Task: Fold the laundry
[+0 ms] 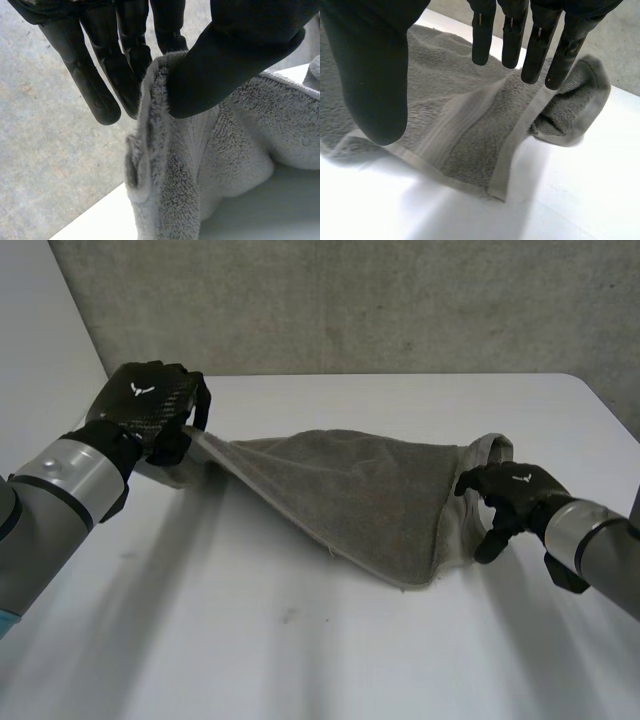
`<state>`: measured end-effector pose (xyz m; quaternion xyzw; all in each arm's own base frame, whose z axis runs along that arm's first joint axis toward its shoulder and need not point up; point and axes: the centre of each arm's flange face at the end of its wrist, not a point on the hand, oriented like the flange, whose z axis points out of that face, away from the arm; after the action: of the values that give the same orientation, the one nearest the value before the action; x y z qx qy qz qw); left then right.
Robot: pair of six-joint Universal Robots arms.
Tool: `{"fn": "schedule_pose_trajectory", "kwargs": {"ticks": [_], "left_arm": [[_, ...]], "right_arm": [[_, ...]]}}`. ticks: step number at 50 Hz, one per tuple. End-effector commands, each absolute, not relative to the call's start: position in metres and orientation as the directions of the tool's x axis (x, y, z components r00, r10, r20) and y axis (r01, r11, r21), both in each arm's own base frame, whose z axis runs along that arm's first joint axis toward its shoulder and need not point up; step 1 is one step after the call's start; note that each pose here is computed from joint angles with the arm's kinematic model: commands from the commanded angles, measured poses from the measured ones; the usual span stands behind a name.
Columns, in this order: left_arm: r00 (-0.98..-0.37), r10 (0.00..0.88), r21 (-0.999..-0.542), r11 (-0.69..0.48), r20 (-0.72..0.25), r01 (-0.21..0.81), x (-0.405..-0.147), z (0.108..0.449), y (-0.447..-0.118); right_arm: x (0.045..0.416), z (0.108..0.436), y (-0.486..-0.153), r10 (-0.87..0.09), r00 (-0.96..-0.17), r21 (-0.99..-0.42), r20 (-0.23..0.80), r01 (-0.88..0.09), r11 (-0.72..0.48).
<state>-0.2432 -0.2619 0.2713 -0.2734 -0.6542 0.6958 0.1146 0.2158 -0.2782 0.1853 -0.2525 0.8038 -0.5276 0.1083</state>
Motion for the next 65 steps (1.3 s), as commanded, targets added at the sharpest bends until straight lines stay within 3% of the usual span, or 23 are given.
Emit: {"fn": "schedule_pose_trajectory", "kwargs": {"ticks": [1, 7, 17, 29, 34, 36, 37, 39, 42, 44, 45, 47, 49, 56, 58, 59, 60, 61, 63, 64, 65], "left_arm": [[-0.83, 0.506, -0.972, -0.136, -0.236, 0.194, -0.244, 0.277, -0.269], [-0.837, 0.496, -0.972, -0.137, -0.233, 0.19, -0.241, 0.279, -0.272], [-0.851, 0.5, -0.987, -0.098, -0.161, 0.129, -0.24, 0.278, -0.273], [-0.854, 0.498, -0.988, -0.091, -0.152, 0.123, -0.239, 0.277, -0.275], [-0.856, 0.494, -0.988, -0.091, -0.152, 0.124, -0.237, 0.277, -0.276], [-0.858, 0.491, -0.988, -0.087, -0.152, 0.125, -0.236, 0.276, -0.276], [-0.858, 0.491, -0.988, -0.087, -0.152, 0.125, -0.236, 0.276, -0.276], [-0.858, 0.491, -0.988, -0.086, -0.151, 0.125, -0.236, 0.276, -0.276], [-0.859, 0.488, -0.988, -0.087, -0.154, 0.128, -0.235, 0.276, -0.276], [-0.864, 0.478, -0.987, -0.083, -0.16, 0.137, -0.23, 0.277, -0.275], [-0.864, 0.478, -0.987, -0.083, -0.16, 0.137, -0.23, 0.277, -0.275], [-0.865, 0.476, -0.987, -0.08, -0.162, 0.141, -0.229, 0.28, -0.273], [-0.863, 0.478, -0.985, -0.045, -0.167, 0.165, -0.225, 0.282, -0.265], [-0.83, 0.511, -0.945, 0.096, -0.222, 0.312, -0.215, 0.26, -0.249], [-0.808, 0.531, -0.922, 0.119, -0.254, 0.368, -0.214, 0.252, -0.243], [-0.779, 0.556, -0.895, 0.132, -0.29, 0.427, -0.214, 0.245, -0.236], [-0.747, 0.58, -0.864, 0.138, -0.325, 0.484, -0.213, 0.238, -0.231], [-0.747, 0.58, -0.864, 0.138, -0.326, 0.484, -0.213, 0.238, -0.231], [-0.683, 0.628, -0.798, 0.157, -0.373, 0.581, -0.211, 0.218, -0.227], [-0.682, 0.628, -0.798, 0.157, -0.374, 0.582, -0.211, 0.217, -0.227], [-0.653, 0.651, -0.768, 0.166, -0.386, 0.619, -0.211, 0.208, -0.227]], "right_arm": [[0.223, 0.173, -0.249, -0.557, -0.821, -0.924, 0.124, -0.3, 0.237], [0.234, 0.164, -0.242, -0.592, -0.79, -0.931, 0.159, -0.32, 0.177], [0.248, 0.127, -0.25, -0.637, -0.712, -0.889, 0.296, -0.449, 0.089], [0.254, 0.11, -0.261, -0.61, -0.685, -0.861, 0.397, -0.509, 0.011], [0.248, 0.119, -0.273, -0.53, -0.732, -0.865, 0.427, -0.501, -0.005], [0.242, 0.132, -0.283, -0.433, -0.775, -0.868, 0.46, -0.495, -0.037], [0.242, 0.132, -0.283, -0.433, -0.775, -0.868, 0.46, -0.495, -0.037], [0.238, 0.156, -0.288, -0.354, -0.808, -0.876, 0.471, -0.476, -0.079], [0.237, 0.171, -0.289, -0.334, -0.817, -0.88, 0.47, -0.462, -0.108], [0.233, 0.206, -0.286, -0.32, -0.807, -0.868, 0.497, -0.469, -0.165], [0.233, 0.206, -0.286, -0.32, -0.806, -0.867, 0.497, -0.469, -0.165], [0.221, 0.242, -0.275, -0.345, -0.759, -0.83, 0.552, -0.539, -0.141], [0.214, 0.255, -0.271, -0.368, -0.739, -0.815, 0.564, -0.57, -0.106], [0.198, 0.267, -0.249, -0.559, -0.674, -0.763, 0.484, -0.637, 0.107], [0.195, 0.266, -0.236, -0.635, -0.618, -0.708, 0.464, -0.69, 0.154], [0.195, 0.266, -0.235, -0.635, -0.618, -0.707, 0.464, -0.69, 0.154], [0.194, 0.264, -0.229, -0.668, -0.577, -0.669, 0.469, -0.726, 0.158], [0.194, 0.264, -0.229, -0.668, -0.577, -0.669, 0.469, -0.727, 0.158], [0.193, 0.251, -0.225, -0.725, -0.494, -0.594, 0.479, -0.791, 0.146], [0.193, 0.251, -0.225, -0.726, -0.494, -0.594, 0.479, -0.791, 0.146], [0.193, 0.241, -0.227, -0.753, -0.459, -0.561, 0.472, -0.815, 0.145]]}}
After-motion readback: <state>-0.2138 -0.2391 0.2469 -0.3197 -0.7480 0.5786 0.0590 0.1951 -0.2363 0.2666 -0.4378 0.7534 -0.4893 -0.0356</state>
